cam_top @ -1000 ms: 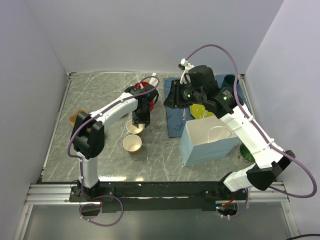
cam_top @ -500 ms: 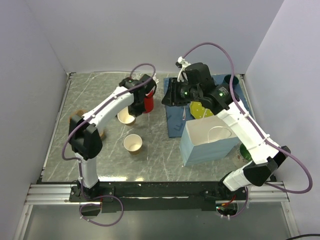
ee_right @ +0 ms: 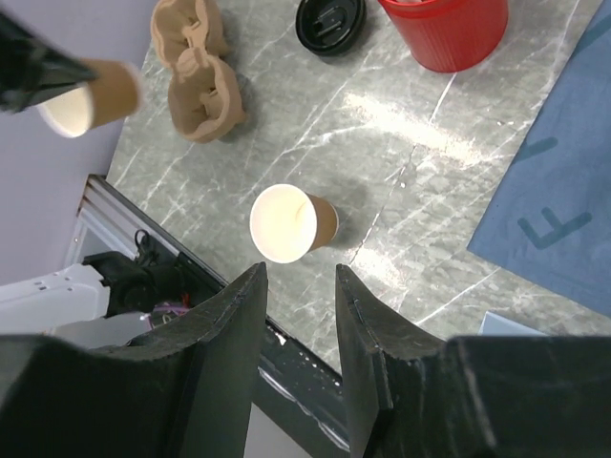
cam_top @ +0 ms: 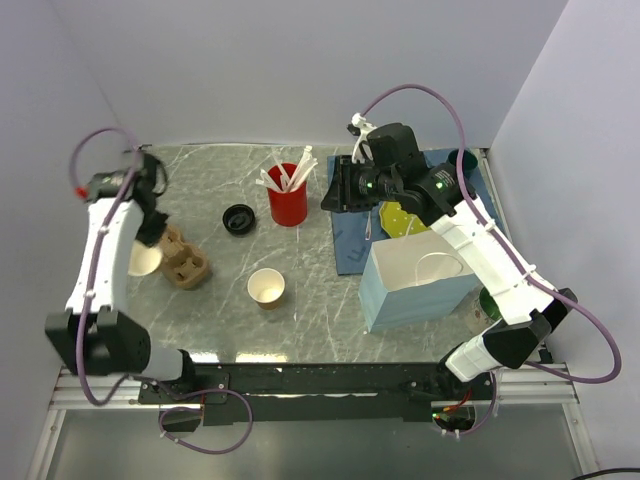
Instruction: Pack the takeout coffee
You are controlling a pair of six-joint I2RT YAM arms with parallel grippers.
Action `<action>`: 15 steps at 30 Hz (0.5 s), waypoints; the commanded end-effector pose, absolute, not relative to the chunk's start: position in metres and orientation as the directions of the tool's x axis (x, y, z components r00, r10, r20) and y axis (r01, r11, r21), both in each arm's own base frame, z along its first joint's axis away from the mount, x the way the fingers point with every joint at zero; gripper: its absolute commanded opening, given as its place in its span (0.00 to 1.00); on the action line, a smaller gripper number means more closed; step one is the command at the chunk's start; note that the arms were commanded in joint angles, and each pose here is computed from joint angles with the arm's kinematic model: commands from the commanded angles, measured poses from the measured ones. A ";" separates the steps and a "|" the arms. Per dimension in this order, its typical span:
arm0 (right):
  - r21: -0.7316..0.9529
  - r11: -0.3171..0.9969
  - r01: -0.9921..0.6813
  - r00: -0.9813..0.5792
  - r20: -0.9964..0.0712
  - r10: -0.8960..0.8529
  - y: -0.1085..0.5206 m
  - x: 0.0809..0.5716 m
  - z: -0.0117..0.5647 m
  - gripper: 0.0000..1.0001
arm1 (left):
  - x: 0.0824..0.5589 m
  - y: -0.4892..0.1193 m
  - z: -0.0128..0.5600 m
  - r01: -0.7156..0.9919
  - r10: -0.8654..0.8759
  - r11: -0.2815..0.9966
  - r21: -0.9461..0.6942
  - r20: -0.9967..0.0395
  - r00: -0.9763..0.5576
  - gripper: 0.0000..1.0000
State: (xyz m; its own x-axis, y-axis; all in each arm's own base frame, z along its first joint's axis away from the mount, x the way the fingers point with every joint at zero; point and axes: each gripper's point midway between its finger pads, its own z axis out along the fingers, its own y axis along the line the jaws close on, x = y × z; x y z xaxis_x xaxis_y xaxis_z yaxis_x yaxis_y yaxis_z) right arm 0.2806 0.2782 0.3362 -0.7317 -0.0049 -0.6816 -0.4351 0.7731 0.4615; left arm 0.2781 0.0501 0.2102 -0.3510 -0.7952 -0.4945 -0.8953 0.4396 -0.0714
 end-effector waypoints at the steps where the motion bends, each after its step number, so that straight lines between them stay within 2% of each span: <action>1: 0.470 0.755 -0.458 -0.723 -0.691 -0.008 0.278 0.275 0.344 0.43 | 0.231 0.095 0.205 -0.977 -0.841 0.207 -0.047 -0.519 -0.153 0.01; 5: 0.474 0.755 -0.452 -0.729 -0.685 -0.006 0.277 0.274 0.342 0.44 | 0.201 0.105 0.155 -0.994 -0.892 0.103 0.034 -0.439 -0.108 0.01; 8: 0.462 0.762 -0.453 -0.724 -0.690 -0.012 0.275 0.274 0.343 0.44 | 0.211 0.093 0.126 -0.988 -0.915 0.154 -0.028 -0.382 -0.132 0.01; 12: 0.456 0.760 -0.463 -0.711 -0.703 -0.012 0.275 0.276 0.349 0.44 | 0.213 0.094 0.114 -0.987 -0.917 0.160 0.001 -0.370 -0.149 0.01; 14: 0.455 0.759 -0.465 -0.710 -0.704 -0.013 0.276 0.276 0.350 0.45 | 0.213 0.097 0.112 -0.987 -0.914 0.159 0.016 -0.375 -0.153 0.04; 15: 0.453 0.760 -0.466 -0.710 -0.704 -0.015 0.275 0.277 0.351 0.45 | 0.213 0.098 0.110 -0.984 -0.912 0.172 0.034 -0.372 -0.173 0.10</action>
State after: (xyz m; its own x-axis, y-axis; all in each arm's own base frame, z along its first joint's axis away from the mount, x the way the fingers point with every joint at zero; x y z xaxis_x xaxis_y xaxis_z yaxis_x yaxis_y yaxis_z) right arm 0.2769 0.2786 0.3336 -0.7411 -0.0185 -0.6711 -0.4404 0.7679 0.4652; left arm 0.1957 0.0907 0.1080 -0.1753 -0.9204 -0.3495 -0.9844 0.1574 0.0791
